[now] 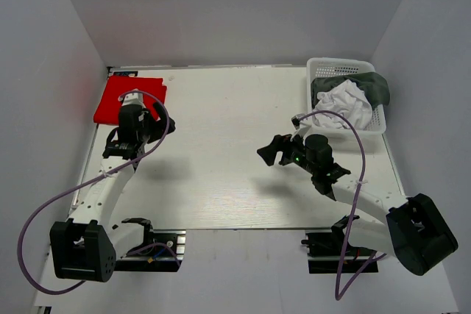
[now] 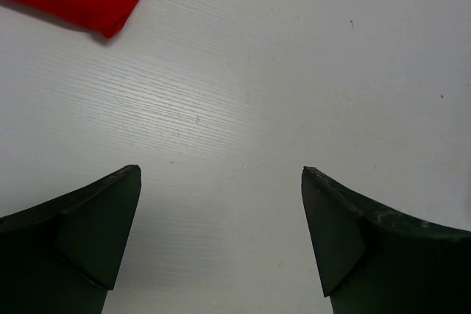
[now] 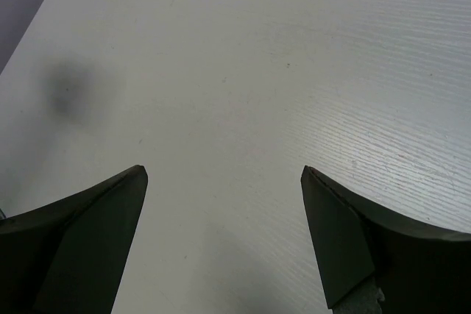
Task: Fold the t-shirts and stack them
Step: Grab crumpled tshirt from bin with the right arm
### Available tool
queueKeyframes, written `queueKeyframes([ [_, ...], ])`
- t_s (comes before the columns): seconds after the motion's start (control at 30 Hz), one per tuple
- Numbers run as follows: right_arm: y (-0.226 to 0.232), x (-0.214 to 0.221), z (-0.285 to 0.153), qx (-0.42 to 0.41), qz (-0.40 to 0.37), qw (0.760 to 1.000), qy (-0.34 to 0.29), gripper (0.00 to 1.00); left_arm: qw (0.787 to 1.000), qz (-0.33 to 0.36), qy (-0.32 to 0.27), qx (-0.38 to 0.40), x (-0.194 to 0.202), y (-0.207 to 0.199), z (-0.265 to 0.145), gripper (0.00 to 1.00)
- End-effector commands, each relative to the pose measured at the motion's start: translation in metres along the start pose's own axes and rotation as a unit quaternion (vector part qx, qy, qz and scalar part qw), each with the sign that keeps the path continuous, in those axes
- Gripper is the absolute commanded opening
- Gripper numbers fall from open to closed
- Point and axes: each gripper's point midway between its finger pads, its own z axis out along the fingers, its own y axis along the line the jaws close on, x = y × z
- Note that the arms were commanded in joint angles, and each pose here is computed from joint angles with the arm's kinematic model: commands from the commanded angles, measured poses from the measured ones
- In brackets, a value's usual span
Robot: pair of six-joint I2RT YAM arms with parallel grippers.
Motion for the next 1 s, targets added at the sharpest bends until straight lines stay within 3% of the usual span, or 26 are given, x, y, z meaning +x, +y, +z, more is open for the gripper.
queueKeyframes([
  [0.0,0.015,-0.026,0.004,-0.024,-0.007,0.999,-0.032,0.91,1.0,0.004,-0.023,0.011,-0.01,-0.005,-0.006,1.0],
  [0.37,0.013,-0.03,0.006,-0.019,-0.015,0.999,-0.034,0.91,1.0,0.0,-0.018,0.009,-0.008,-0.005,-0.004,1.0],
  [0.53,-0.024,-0.043,0.008,0.093,-0.009,0.995,-0.027,0.91,1.0,0.0,-0.018,0.009,-0.008,-0.005,-0.004,1.0],
  [0.6,-0.037,-0.075,0.009,0.144,-0.01,0.988,-0.047,0.91,1.0,0.0,-0.01,0.005,-0.004,-0.003,-0.003,1.0],
  [0.63,-0.046,-0.078,0.007,0.173,-0.008,0.984,-0.028,0.91,1.0,0.0,-0.01,0.005,-0.004,-0.003,-0.003,1.0],
  [0.73,-0.079,-0.135,-0.003,0.264,0.004,0.962,-0.075,0.91,1.0,0.0,-0.01,0.005,-0.004,-0.003,-0.003,1.0],
  [0.77,-0.102,-0.13,-0.009,0.302,0.012,0.952,-0.054,0.91,1.0,0.0,-0.01,0.005,-0.004,-0.003,-0.003,1.0],
  [0.83,-0.11,-0.162,-0.013,0.315,0.021,0.946,-0.074,0.91,1.0,0.0,-0.006,0.003,-0.002,-0.002,-0.001,1.0],
  [0.87,-0.142,-0.161,-0.018,0.353,0.035,0.933,-0.06,0.91,1.0,-0.003,-0.008,-0.001,-0.004,0.002,0.0,1.0],
  [0.93,-0.148,-0.201,-0.022,0.356,0.039,0.93,-0.08,0.91,1.0,-0.003,-0.004,-0.003,-0.002,0.003,0.002,1.0],
  [0.97,-0.189,-0.187,-0.022,0.397,0.056,0.915,-0.047,0.91,1.0,-0.003,-0.004,-0.003,-0.002,0.003,0.002,1.0],
])
